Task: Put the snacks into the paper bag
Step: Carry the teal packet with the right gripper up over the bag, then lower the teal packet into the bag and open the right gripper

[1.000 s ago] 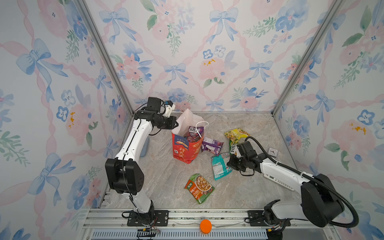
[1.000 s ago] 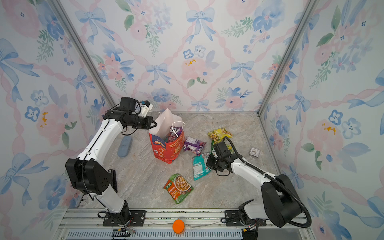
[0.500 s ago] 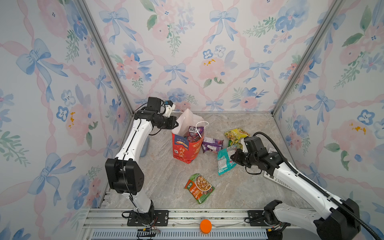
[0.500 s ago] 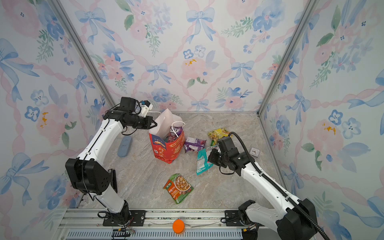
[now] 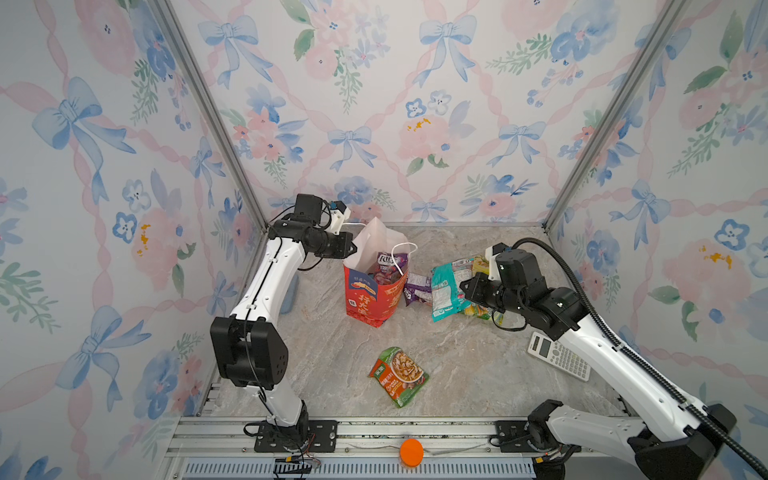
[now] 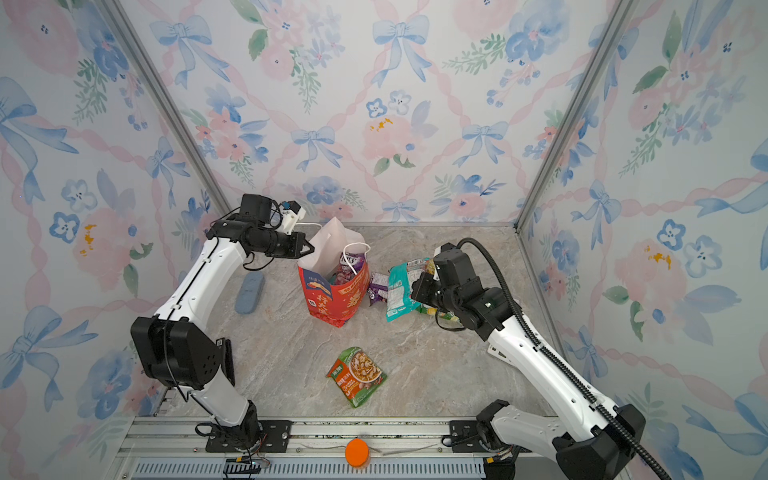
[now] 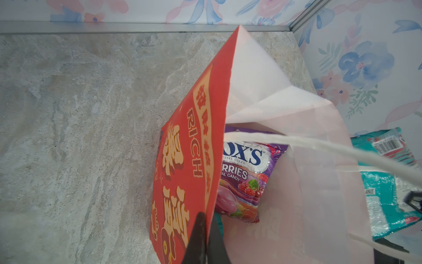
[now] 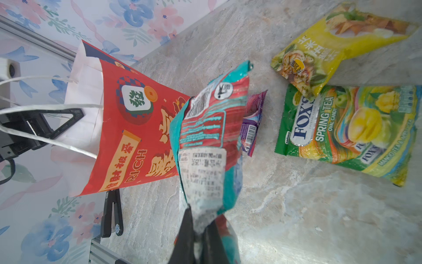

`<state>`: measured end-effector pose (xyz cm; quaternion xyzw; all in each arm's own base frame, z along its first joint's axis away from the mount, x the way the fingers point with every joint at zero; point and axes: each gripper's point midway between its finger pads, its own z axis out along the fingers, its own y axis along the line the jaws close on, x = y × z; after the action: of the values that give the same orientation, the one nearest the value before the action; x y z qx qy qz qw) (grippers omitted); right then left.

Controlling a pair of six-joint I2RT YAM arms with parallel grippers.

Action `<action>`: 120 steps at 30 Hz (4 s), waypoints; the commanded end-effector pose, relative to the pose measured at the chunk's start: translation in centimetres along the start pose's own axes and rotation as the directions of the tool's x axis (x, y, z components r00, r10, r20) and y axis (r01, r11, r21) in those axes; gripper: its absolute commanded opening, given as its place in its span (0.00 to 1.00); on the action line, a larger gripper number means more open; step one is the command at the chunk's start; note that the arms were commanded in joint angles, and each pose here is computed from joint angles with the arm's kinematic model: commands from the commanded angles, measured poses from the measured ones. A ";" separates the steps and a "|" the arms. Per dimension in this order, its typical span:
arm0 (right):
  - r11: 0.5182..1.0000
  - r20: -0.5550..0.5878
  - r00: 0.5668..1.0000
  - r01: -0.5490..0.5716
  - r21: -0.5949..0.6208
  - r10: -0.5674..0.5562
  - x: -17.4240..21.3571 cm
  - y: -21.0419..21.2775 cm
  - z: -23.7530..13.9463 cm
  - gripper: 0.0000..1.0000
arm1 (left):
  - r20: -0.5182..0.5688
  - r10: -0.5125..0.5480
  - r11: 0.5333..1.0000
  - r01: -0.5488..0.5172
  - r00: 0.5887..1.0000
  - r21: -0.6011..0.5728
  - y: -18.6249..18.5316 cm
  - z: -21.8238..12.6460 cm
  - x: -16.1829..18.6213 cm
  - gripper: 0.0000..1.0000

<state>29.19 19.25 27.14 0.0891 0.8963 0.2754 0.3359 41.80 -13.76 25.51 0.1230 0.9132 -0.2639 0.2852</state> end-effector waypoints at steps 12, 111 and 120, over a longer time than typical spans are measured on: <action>0.978 0.243 0.954 0.195 -0.069 -0.173 -9.5 8.6 -1.0 0.00 | -0.048 -0.020 0.999 0.018 0.999 -0.032 0.6 0.8 1.5 0.00; 0.969 0.134 0.990 0.083 -0.234 -0.052 -1.7 18.7 10.1 0.00 | -0.043 -0.018 1.000 0.017 0.999 -0.024 0.5 0.4 1.5 0.00; 0.964 0.143 0.988 0.092 -0.249 -0.057 -2.1 18.9 9.9 0.37 | -0.042 -0.022 0.999 0.021 0.999 -0.024 0.7 0.4 1.5 0.00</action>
<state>36.71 37.84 31.00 0.0360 0.8492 0.3449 0.3983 41.91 -13.73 25.16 0.1229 0.9150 -0.2565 0.2862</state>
